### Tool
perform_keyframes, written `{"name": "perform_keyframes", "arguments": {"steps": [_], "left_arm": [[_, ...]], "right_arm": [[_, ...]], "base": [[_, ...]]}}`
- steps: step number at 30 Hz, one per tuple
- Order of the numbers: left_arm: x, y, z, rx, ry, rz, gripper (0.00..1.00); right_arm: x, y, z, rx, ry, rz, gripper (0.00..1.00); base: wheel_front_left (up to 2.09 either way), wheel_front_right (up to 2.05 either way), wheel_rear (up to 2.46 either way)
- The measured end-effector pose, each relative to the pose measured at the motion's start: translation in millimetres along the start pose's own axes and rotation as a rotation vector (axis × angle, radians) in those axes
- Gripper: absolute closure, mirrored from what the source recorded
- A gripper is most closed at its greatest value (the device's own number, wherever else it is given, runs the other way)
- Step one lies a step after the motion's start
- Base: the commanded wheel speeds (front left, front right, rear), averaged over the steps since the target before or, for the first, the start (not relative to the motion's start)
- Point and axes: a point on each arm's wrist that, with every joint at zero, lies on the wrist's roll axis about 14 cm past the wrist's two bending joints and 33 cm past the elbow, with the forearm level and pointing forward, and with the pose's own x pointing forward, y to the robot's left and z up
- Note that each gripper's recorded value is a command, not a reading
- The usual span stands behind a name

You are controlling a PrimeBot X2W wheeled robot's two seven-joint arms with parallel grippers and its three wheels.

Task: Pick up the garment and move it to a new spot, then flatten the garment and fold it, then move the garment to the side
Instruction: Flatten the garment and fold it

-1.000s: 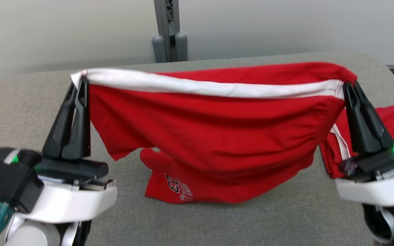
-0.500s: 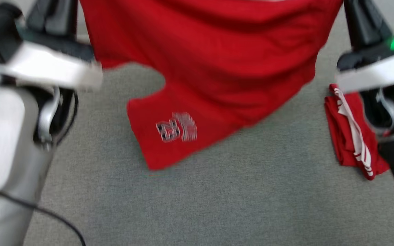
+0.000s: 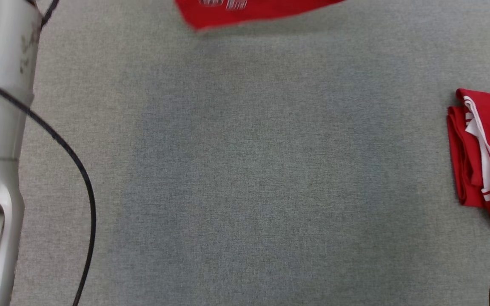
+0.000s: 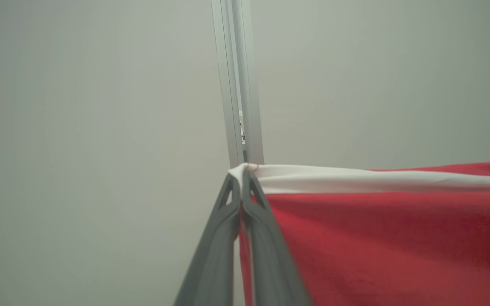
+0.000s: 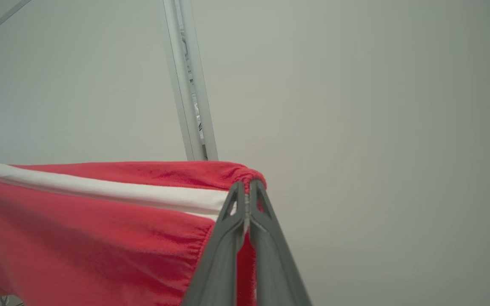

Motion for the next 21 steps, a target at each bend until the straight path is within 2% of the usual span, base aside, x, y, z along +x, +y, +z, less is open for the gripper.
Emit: {"name": "perform_keyframes", "arguments": {"steps": [3, 6, 7, 10, 15, 21], "left_arm": [[12.4, 2.4, -2.9, 0.011, 0.004, 0.003, 1.00], [17.1, -2.9, -17.6, -0.007, 0.026, -0.010, 1.00], [13.6, -4.4, -38.7, -0.040, 0.065, -0.005, 1.00], [5.4, -4.2, -65.5, -0.058, 0.124, 0.000, 1.00], [-45.8, -2.9, -147.6, -0.139, 0.320, 0.050, 1.00], [-98.5, -17.7, -188.8, -0.208, 0.386, 0.084, 1.00]], "right_arm": [[12.2, -2.9, 0.4, 0.037, -0.020, -0.026, 1.00], [11.0, 0.7, -31.6, 0.045, 0.054, -0.029, 1.00], [9.0, 1.7, -49.6, 0.059, 0.091, -0.032, 1.00], [2.5, 1.4, -71.1, 0.074, 0.136, -0.037, 1.00], [-37.6, 4.0, -132.3, 0.143, 0.286, -0.063, 1.00], [-94.2, 16.4, -178.0, 0.232, 0.413, -0.066, 1.00]], "base": [[0.00, 0.00, 0.00], [0.00, 0.00, 0.00], [0.00, 0.00, 0.00], [0.00, 0.00, 0.00], [0.00, 0.00, 0.00], [0.00, 0.00, 0.00]]}}
